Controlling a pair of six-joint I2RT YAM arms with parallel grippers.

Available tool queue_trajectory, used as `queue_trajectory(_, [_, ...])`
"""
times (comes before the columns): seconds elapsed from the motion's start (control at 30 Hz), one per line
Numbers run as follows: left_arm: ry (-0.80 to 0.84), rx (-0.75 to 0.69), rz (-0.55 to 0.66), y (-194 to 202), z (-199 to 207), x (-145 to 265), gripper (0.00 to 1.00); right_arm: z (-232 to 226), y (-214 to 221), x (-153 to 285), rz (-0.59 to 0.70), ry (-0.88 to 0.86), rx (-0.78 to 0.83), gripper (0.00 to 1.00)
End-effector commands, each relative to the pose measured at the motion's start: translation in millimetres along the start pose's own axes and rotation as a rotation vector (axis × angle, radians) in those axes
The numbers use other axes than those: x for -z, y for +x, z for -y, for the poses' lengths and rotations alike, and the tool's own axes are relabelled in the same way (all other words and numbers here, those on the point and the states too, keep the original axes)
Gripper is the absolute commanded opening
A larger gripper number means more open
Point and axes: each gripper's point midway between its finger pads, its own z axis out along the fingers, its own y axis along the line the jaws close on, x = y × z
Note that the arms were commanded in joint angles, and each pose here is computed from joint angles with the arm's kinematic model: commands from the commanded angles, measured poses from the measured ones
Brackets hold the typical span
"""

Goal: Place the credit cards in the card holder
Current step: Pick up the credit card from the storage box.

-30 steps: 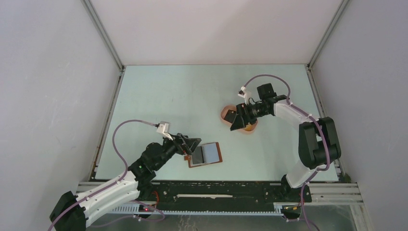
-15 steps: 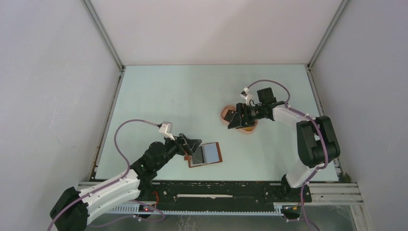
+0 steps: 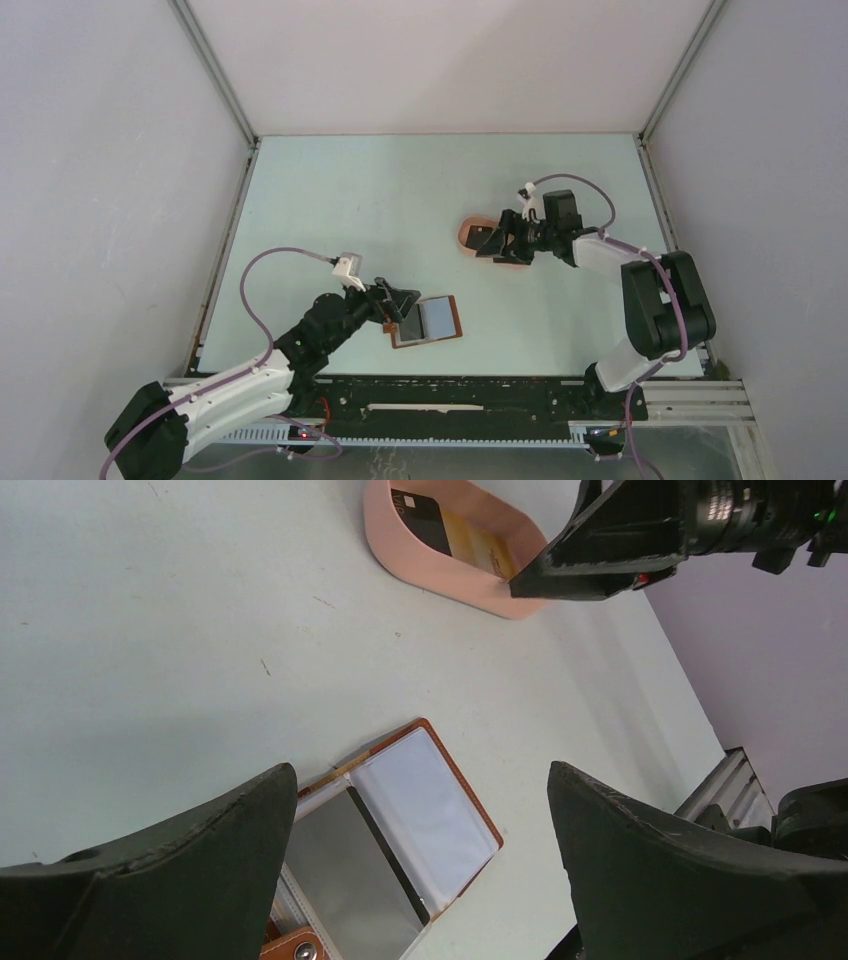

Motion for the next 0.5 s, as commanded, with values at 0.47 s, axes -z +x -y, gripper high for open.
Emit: queue_trajectory(0.47, [0.014, -0.012, 0.046, -13, 6, -1, 1.00, -6, -80, -1, 0.178, 0.101, 0.064, 0.77])
